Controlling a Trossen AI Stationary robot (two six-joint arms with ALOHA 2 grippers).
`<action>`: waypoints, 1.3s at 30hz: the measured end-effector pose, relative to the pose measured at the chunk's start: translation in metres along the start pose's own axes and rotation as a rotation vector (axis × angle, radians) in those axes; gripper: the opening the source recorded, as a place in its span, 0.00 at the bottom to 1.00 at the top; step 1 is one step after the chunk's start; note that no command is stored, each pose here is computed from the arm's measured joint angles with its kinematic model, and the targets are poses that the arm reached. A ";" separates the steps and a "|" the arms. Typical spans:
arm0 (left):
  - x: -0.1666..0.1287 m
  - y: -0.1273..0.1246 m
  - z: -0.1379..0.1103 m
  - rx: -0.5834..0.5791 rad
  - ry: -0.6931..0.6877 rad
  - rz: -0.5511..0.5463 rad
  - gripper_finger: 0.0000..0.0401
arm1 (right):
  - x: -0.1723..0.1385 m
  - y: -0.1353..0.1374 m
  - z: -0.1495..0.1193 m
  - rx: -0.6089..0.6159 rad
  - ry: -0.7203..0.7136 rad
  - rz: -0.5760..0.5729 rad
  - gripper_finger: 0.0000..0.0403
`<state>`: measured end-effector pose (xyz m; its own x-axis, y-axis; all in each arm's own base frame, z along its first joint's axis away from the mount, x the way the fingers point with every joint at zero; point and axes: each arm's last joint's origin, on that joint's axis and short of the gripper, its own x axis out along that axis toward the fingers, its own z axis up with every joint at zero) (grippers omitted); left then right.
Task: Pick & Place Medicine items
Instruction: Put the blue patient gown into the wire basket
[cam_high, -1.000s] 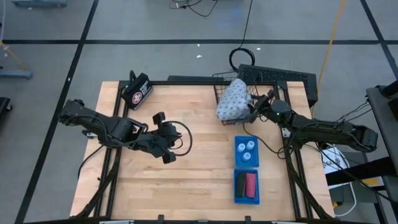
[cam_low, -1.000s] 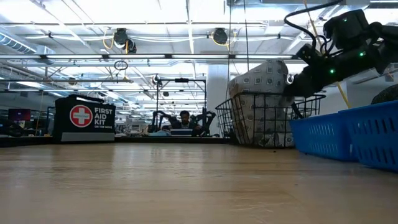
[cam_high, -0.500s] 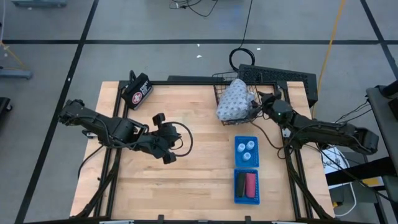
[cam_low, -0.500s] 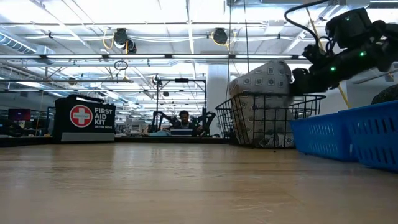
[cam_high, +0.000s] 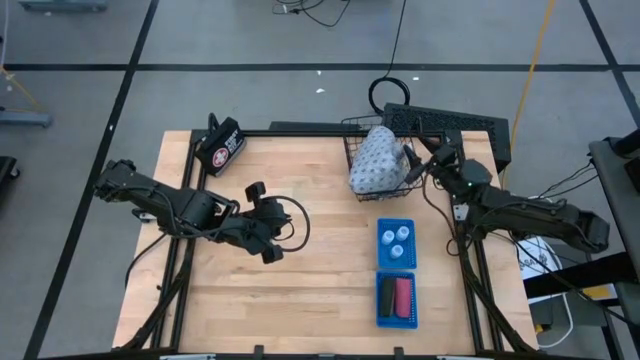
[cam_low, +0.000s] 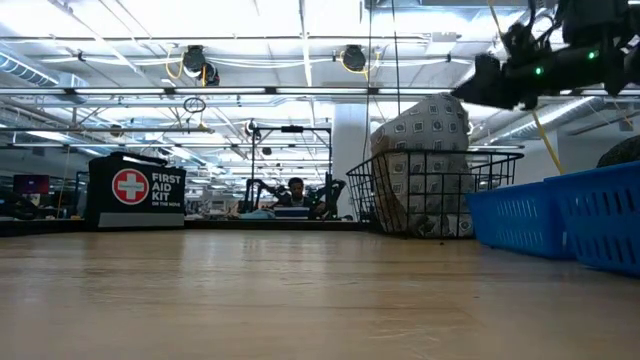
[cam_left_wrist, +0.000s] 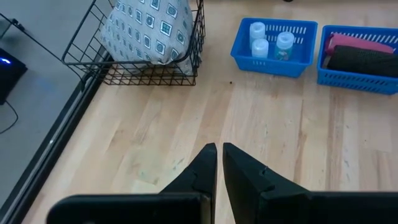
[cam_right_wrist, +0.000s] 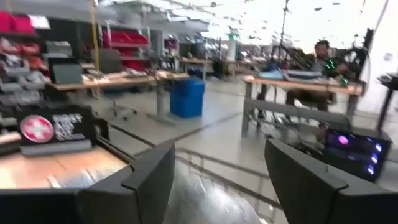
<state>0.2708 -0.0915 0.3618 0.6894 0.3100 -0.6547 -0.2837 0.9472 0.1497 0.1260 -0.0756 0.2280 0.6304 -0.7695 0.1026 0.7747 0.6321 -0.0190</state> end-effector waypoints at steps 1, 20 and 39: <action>0.000 0.000 0.000 0.000 0.000 0.002 0.09 | 0.000 0.001 0.004 0.004 -0.013 0.009 0.58; 0.000 0.000 0.000 0.010 0.000 0.003 0.09 | -0.008 0.060 0.088 -0.183 0.164 0.461 0.36; 0.000 0.000 0.000 -0.001 -0.004 0.009 0.09 | 0.049 0.109 0.024 -0.751 0.909 0.524 0.00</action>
<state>0.2709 -0.0910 0.3620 0.6893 0.3192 -0.6503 -0.2908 0.9441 0.1551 0.2400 -0.0423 0.2545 0.4441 -0.4199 -0.7915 0.0776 0.8981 -0.4329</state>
